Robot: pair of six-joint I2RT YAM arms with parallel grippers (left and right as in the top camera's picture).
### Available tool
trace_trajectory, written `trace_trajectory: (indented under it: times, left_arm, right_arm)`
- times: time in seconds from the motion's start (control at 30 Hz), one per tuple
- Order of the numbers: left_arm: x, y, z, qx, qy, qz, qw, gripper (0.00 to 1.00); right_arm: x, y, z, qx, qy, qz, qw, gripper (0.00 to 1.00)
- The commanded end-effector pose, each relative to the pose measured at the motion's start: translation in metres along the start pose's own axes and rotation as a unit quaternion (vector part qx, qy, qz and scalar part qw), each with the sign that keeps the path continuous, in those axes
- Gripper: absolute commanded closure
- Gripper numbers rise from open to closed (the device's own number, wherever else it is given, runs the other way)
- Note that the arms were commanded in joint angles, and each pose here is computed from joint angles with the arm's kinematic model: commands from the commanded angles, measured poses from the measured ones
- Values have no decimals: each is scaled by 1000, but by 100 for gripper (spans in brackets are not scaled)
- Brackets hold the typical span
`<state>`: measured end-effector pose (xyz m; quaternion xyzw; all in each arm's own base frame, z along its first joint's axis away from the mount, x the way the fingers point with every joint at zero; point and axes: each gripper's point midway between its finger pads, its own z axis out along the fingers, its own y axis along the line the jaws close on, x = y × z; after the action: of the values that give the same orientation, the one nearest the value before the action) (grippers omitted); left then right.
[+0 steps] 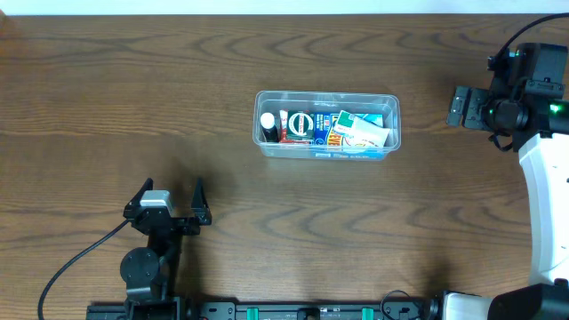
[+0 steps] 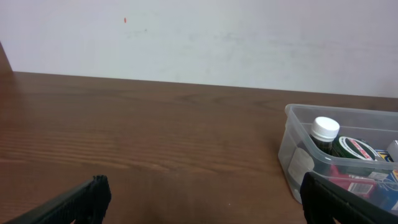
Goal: Pack container
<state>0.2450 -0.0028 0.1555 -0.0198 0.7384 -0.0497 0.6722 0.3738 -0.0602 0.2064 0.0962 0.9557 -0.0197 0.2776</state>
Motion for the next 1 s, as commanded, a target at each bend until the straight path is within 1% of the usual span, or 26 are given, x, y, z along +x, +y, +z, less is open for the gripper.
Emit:
trace_trajectory:
  times: [0.0,0.8,0.97]
  left_arm:
    - [15,1,0,1,24,-2,1000,2]
    - [15,1,0,1,24,-2,1000,2]
    - [15,1,0,1,24,-2,1000,2]
  right_arm:
    - [-5,-3,-6,3,-10,9,1000,1]
    - [-5,-3,-6,3,-10,9,1000,1]
    - [-9,1,-22,-1,-33,5,999,1]
